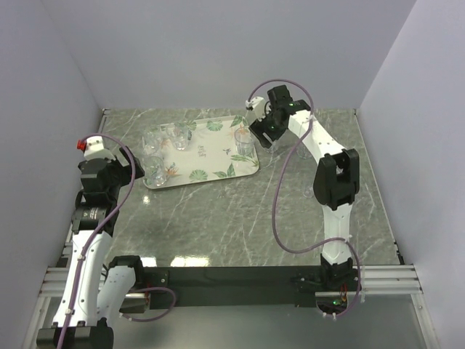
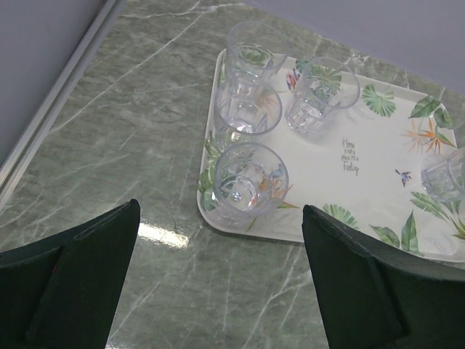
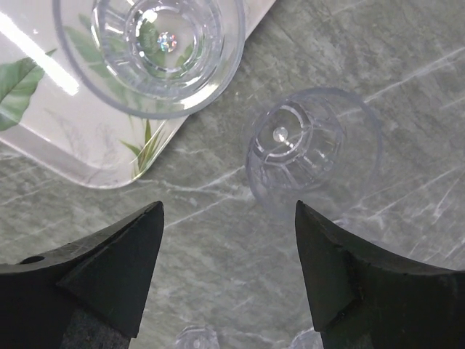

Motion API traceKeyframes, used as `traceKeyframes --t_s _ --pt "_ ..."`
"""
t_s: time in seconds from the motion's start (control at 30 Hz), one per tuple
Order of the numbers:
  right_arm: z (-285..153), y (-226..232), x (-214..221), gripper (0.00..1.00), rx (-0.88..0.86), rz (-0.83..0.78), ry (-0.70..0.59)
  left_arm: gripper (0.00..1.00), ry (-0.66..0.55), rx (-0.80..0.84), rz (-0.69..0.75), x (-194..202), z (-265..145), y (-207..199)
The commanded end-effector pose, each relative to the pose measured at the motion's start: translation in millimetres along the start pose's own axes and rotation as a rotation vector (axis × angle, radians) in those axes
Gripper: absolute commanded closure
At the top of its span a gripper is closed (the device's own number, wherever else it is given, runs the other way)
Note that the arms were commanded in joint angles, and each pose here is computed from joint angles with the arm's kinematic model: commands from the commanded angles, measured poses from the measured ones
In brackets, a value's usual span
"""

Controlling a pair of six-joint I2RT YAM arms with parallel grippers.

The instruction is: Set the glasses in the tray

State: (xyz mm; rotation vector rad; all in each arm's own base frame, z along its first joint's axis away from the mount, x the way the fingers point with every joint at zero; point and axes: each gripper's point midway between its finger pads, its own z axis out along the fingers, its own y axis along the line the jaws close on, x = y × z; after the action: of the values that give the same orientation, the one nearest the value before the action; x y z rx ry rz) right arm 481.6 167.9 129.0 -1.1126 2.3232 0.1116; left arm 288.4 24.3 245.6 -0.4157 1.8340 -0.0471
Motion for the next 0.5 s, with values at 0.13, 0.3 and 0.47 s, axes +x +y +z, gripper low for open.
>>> traceKeyframes --t_s 0.13,0.3,0.47 --pt "18 -18 -20 0.23 0.058 -0.054 -0.047 0.01 -0.041 -0.001 0.011 -9 1 1" --pt "31 -21 -17 0.34 0.053 -0.049 -0.03 0.01 -0.043 -0.002 0.013 -9 1 0" --pt "39 -19 -10 0.55 0.041 -0.039 -0.014 0.01 -0.043 -0.001 0.011 -9 1 0"
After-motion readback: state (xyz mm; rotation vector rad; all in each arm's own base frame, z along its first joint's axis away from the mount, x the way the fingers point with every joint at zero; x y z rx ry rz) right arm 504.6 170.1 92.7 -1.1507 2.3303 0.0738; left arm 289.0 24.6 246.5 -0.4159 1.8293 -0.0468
